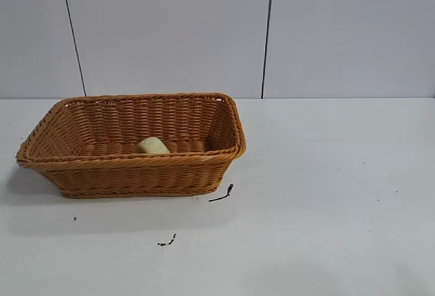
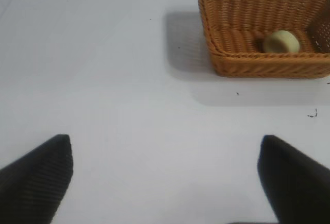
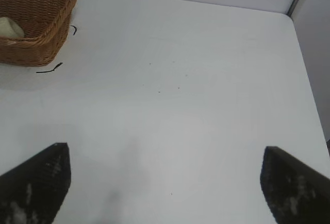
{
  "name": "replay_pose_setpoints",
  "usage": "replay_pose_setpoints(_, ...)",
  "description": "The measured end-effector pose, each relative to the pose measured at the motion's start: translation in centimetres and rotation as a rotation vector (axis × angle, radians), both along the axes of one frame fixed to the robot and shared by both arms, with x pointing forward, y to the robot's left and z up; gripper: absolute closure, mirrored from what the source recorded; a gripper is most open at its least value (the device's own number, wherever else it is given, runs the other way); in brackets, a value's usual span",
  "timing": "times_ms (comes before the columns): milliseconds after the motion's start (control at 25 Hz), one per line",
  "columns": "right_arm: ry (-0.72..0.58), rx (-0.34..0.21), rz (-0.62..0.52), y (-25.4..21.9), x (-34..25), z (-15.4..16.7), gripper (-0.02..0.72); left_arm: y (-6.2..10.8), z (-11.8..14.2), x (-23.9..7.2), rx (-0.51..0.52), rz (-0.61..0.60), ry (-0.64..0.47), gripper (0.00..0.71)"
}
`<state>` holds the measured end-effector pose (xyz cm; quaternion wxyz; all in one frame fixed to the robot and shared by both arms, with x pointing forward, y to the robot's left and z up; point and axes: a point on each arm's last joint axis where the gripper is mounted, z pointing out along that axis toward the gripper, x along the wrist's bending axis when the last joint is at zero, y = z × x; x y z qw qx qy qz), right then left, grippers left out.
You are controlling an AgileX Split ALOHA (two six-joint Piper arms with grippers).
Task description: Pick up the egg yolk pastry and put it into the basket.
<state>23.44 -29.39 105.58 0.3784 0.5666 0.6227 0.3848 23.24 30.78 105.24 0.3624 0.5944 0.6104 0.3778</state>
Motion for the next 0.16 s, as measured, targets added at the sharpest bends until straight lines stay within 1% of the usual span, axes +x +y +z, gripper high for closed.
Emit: replay_pose_setpoints(160, 0.0, 0.0, 0.0, 0.0, 0.0, 0.0, 0.01, 0.0, 0.0, 0.0, 0.0, 0.0, 0.0, 0.014)
